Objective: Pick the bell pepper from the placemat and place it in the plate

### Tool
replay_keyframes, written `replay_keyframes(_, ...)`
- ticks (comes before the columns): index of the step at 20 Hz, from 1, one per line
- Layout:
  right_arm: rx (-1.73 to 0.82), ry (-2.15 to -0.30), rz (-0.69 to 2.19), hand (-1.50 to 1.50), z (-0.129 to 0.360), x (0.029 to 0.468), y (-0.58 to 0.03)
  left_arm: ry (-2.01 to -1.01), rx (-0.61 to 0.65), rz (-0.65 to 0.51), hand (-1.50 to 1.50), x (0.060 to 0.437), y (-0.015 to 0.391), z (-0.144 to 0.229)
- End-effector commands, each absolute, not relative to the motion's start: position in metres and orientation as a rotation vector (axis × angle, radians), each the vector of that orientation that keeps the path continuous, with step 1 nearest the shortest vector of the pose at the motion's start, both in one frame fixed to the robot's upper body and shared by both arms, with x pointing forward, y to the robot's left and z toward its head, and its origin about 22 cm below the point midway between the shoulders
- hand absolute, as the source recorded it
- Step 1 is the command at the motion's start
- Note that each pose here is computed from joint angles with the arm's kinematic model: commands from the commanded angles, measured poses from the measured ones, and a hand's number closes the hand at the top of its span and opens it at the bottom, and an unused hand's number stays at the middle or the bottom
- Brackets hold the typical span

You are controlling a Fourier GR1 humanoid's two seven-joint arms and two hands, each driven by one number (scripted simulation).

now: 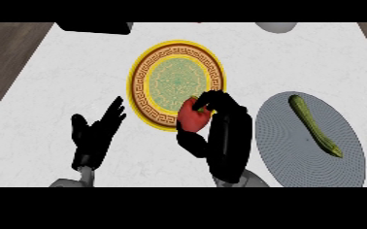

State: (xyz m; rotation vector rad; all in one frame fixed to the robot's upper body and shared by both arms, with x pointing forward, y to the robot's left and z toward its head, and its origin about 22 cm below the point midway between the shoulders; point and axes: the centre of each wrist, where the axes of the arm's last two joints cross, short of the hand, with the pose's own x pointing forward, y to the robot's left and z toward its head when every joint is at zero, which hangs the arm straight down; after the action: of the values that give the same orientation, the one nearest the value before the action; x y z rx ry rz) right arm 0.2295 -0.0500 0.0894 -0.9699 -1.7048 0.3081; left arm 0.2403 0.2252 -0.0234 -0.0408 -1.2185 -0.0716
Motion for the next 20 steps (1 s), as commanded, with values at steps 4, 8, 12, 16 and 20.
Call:
replay_keyframes(4,-1.081,-1.682,0.096,1.5,0.085,0.247,-0.029,-1.205,-0.038,-0.069,0.0,0.242,0.223,-0.024)
replay_keyframes(8,-1.192,-1.676,0.016,1.5,0.087,0.27,-0.031,-1.19,-0.034,-0.066,0.0,0.242,0.222,-0.025)
replay_keyframes(12,-1.251,-1.639,-0.005,1.5,0.079,0.289,-0.032,-1.204,-0.039,-0.066,0.0,0.245,0.219,-0.027)
replay_keyframes(16,-1.279,-1.63,-0.041,1.5,0.081,0.313,-0.033,-1.216,-0.033,-0.063,0.0,0.244,0.228,-0.023)
replay_keyframes(20,-1.289,-1.607,-0.079,1.5,0.075,0.335,-0.043,-1.208,-0.04,-0.077,0.0,0.25,0.218,-0.02)
